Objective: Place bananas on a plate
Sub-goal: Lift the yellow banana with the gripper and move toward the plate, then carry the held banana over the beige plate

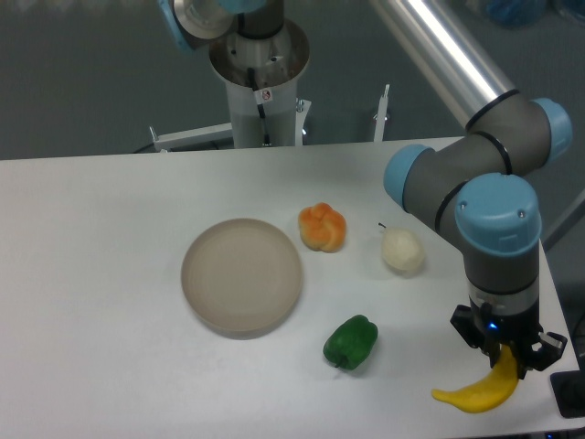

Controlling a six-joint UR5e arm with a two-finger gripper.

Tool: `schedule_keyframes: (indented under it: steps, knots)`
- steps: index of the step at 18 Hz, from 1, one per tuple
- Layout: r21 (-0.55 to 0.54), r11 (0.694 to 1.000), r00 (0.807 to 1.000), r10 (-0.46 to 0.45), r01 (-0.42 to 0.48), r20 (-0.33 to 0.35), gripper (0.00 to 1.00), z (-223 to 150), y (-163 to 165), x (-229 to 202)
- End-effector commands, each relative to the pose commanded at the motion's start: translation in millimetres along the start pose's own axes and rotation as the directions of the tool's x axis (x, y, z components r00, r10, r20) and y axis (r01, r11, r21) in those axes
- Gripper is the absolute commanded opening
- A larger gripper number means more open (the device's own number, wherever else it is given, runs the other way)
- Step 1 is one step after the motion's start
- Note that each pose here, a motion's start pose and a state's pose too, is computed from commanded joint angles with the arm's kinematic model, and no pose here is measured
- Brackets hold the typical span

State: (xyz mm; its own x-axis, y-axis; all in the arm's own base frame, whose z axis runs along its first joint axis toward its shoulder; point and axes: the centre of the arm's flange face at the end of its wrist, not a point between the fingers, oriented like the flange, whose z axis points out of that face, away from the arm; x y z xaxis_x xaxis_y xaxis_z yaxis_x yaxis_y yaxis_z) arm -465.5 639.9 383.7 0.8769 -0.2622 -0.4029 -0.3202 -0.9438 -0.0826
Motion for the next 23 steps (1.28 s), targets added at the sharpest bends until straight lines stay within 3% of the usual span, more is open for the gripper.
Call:
schedule_keyframes:
  steps: [4,7,11,14,19,21,23]
  knots:
    - [-0.006,1.000,1.000,-0.006,0.006,-0.030,0.34,-16,7,19]
    - [-0.031,0.999,0.996,0.007,-0.010,-0.094,0.34,-27,10,46]
    - [-0.083,0.991,0.980,-0.121,0.109,-0.157,0.34,-34,22,79]
    - [-0.110,0.977,0.953,-0.201,0.180,-0.225,0.34,-37,18,106]
    - [-0.105,0.948,0.888,-0.320,0.302,-0.330,0.33,-32,20,152]
    - [-0.106,0.933,0.865,-0.358,0.344,-0.351,0.33,-35,4,170]
    - [-0.097,0.926,0.860,-0.375,0.365,-0.347,0.33,-36,-15,191]
